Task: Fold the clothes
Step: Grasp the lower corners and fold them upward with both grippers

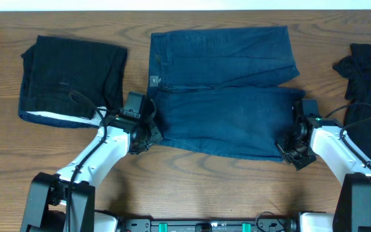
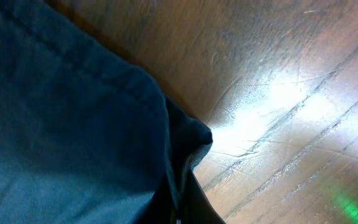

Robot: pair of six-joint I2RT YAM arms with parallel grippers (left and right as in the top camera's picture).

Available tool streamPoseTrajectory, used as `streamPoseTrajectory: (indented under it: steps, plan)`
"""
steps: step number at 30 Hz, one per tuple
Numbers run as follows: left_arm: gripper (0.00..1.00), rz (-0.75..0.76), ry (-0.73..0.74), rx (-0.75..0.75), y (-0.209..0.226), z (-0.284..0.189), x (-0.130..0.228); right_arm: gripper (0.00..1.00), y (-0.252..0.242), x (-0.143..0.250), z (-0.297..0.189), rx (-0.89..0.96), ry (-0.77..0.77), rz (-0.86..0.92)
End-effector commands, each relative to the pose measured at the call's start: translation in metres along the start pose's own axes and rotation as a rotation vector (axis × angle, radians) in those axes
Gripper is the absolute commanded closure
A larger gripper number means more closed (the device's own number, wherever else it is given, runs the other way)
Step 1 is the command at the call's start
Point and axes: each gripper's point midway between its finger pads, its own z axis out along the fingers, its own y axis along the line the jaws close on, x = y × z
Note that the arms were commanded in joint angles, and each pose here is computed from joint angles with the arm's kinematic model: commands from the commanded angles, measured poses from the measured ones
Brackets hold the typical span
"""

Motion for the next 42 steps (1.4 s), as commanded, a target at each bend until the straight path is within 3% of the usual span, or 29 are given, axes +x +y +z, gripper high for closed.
streamPoseTrajectory:
  steps: [1, 8, 11, 15, 18, 21, 23, 26, 28, 31, 35, 42]
  plan:
    - [0.46, -0.035, 0.009, -0.017, 0.005, 0.007, 0.003, 0.99, -0.003, -0.003, 0.001, 0.01, -0.024, -0.014]
    - [0.49, -0.038, 0.025, -0.038, 0.008, 0.018, 0.004, 0.99, -0.003, -0.002, 0.001, 0.01, -0.024, -0.034]
    - [0.94, -0.042, 0.047, -0.061, 0.014, 0.02, 0.008, 0.99, -0.002, -0.003, 0.001, 0.007, -0.026, -0.068]
    - [0.94, -0.036, 0.065, -0.079, 0.018, 0.02, 0.013, 0.99, 0.0, -0.003, 0.001, -0.011, -0.009, -0.12]
    - [0.65, -0.029, 0.075, -0.091, 0.021, 0.019, 0.015, 0.99, -0.001, -0.004, 0.001, -0.016, 0.0, -0.122]
    - [0.5, -0.031, 0.083, -0.099, 0.023, 0.019, 0.017, 0.99, 0.0, -0.005, 0.001, -0.022, 0.001, -0.121]
    - [0.43, -0.032, 0.09, -0.107, 0.025, 0.019, 0.019, 0.99, 0.0, -0.004, 0.001, -0.025, 0.005, -0.121]
    - [0.41, -0.032, 0.092, -0.109, 0.025, 0.019, 0.02, 0.99, 0.001, -0.003, 0.001, -0.026, 0.007, -0.128]
    - [0.41, -0.032, 0.091, -0.109, 0.025, 0.019, 0.02, 0.99, 0.001, -0.003, 0.001, -0.028, 0.009, -0.128]
    - [0.51, -0.031, 0.088, -0.109, 0.025, 0.019, 0.019, 0.99, 0.003, -0.003, 0.001, -0.037, 0.013, -0.128]
    - [0.91, -0.026, 0.035, -0.14, 0.03, 0.019, 0.009, 0.99, 0.002, -0.002, 0.001, -0.035, 0.014, -0.136]
    - [0.94, 0.025, 0.065, -0.172, 0.036, 0.013, 0.015, 0.99, -0.002, -0.002, -0.004, -0.019, 0.024, -0.151]
